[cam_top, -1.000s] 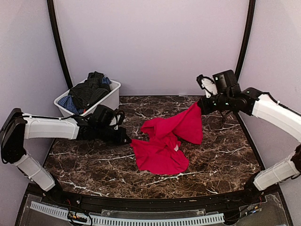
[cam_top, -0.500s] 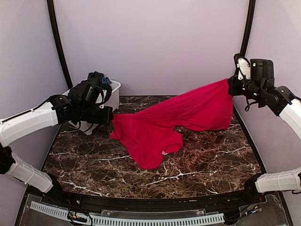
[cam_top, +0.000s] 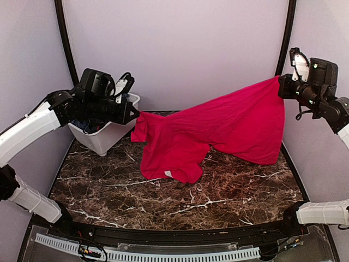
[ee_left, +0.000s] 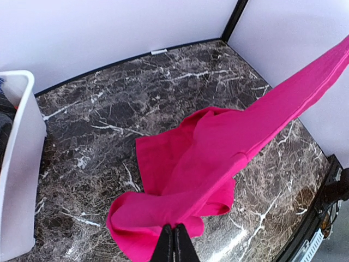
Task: Fold and stack the mixed laundry pile
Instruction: Flatten out the crumpled T-shirt at the center of the board.
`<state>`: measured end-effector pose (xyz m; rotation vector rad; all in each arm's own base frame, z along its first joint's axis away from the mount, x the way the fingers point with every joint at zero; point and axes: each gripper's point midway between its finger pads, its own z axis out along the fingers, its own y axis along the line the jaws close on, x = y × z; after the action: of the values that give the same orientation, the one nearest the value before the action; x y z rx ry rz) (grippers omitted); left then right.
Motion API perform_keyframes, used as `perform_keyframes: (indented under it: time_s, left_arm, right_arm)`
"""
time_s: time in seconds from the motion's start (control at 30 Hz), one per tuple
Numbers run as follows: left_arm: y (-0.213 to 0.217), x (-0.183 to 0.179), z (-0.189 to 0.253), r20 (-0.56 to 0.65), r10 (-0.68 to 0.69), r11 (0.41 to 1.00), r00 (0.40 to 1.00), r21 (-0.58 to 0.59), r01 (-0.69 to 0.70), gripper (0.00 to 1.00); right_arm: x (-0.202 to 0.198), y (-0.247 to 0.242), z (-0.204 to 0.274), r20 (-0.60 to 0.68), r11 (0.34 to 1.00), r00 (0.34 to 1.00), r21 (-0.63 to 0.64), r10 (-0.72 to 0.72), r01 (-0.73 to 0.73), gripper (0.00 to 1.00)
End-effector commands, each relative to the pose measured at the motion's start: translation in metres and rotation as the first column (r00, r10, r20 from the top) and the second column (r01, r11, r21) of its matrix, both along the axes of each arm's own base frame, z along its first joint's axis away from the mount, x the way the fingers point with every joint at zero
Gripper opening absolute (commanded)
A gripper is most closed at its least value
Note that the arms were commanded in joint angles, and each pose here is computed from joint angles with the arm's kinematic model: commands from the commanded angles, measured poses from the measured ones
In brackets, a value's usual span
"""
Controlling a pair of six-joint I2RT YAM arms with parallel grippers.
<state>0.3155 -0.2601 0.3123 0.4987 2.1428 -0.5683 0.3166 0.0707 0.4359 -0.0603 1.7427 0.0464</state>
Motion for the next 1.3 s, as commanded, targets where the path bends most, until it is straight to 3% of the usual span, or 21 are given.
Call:
perform_keyframes:
  time_s: [0.0,0.2,0.3,0.47,0.63,0.93,1.1,1.27]
  left_arm:
    - [-0.006,-0.008,-0.026,-0.080,-0.077,0.995,0.994,0.056,0.081,0.00]
    - [0.012,0.023,-0.009,-0.003,0.078,0.995,0.997,0.064,-0.078,0.00]
    - [0.012,0.040,0.021,0.044,0.114,0.993,0.993,0.022,-0.115,0.00]
    - [-0.006,0.031,0.059,0.081,0.014,0.997,0.997,-0.078,-0.007,0.00]
    - [-0.013,-0.013,0.098,0.158,-0.159,0.967,0.975,-0.173,0.186,0.00]
    - [-0.001,-0.034,0.180,0.342,-0.149,0.942,0.928,-0.236,0.238,0.00]
    - [-0.003,-0.017,0.181,0.335,-0.103,0.955,0.937,-0.232,0.188,0.00]
    - [-0.001,0.047,0.140,0.264,0.047,0.986,0.963,-0.167,-0.003,0.00]
  right_arm:
    - [-0.003,-0.018,0.004,0.033,0.997,0.996,0.003,-0.081,0.081,0.00]
    - [0.016,-0.013,0.008,0.023,0.997,0.997,-0.018,-0.073,0.073,0.00]
    - [0.025,-0.011,0.026,0.058,0.997,0.996,-0.001,-0.073,0.074,0.00]
    - [0.011,-0.006,0.053,0.120,0.997,0.992,0.072,-0.024,0.015,0.00]
    - [-0.013,0.007,0.074,0.161,0.991,0.982,0.072,0.098,-0.111,0.00]
    - [-0.028,0.007,0.124,0.285,0.984,0.952,0.102,0.113,-0.147,0.00]
    - [-0.017,-0.001,0.130,0.298,0.993,0.953,0.081,0.053,-0.081,0.00]
    - [0.034,-0.005,0.085,0.211,0.998,0.977,0.064,-0.021,0.008,0.00]
